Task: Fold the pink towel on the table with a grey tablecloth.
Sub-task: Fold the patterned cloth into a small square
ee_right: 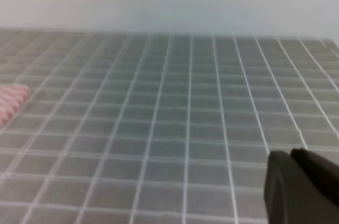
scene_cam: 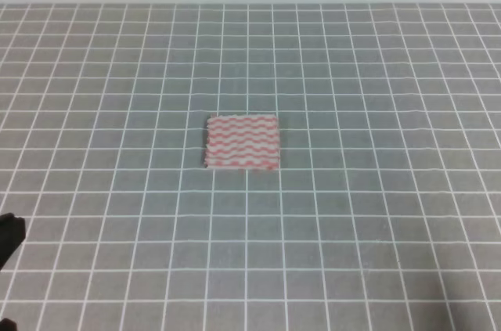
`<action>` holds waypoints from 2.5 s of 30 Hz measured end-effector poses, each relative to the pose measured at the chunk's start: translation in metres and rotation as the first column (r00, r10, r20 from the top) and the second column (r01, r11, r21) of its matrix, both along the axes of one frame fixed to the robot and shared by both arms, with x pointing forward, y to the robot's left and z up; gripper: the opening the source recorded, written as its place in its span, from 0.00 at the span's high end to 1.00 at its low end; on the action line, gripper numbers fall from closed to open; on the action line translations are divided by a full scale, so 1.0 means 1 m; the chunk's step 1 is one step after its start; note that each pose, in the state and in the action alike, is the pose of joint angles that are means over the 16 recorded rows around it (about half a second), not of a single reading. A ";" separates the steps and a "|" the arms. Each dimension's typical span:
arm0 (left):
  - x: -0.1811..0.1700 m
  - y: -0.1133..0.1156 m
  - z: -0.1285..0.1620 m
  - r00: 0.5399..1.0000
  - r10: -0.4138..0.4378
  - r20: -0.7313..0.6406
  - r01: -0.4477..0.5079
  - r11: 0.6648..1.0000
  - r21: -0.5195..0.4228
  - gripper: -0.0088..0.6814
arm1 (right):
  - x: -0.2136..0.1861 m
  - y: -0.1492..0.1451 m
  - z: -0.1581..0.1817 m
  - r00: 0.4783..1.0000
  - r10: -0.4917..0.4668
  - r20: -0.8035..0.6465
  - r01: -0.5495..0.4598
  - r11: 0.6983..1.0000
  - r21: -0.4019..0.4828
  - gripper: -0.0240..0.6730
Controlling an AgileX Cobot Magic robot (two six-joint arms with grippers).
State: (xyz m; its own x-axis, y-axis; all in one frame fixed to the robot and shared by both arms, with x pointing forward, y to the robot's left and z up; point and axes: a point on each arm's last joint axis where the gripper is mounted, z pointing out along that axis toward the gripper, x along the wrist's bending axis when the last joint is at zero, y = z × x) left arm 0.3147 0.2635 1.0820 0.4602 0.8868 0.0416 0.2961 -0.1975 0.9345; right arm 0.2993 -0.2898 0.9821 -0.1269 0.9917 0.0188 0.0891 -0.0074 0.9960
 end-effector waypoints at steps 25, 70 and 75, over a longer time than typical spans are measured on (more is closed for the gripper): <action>0.000 0.000 0.000 1.000 0.000 -0.002 0.000 1.000 0.001 0.99 | -0.006 -0.004 -0.023 0.988 -0.047 -0.151 0.053 0.998 0.035 0.99; -0.022 0.031 -0.118 0.918 0.359 0.168 -0.335 0.929 -0.158 0.99 | -0.006 -0.004 -0.023 0.988 -0.045 -0.148 0.052 0.998 0.041 0.99; -0.023 0.030 -0.124 0.930 0.351 0.107 -0.338 0.933 -0.126 0.99 | -0.006 -0.004 -0.023 0.988 -0.045 -0.147 0.052 0.998 0.042 0.99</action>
State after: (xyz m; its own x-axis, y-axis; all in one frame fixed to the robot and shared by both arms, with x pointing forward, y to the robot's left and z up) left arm 0.2918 0.2936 0.9585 0.1226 0.9922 -0.0214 0.2070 -0.0045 0.9783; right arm 0.2937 -0.2939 0.9592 -0.0714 0.9944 0.0784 0.2314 -0.0599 0.9710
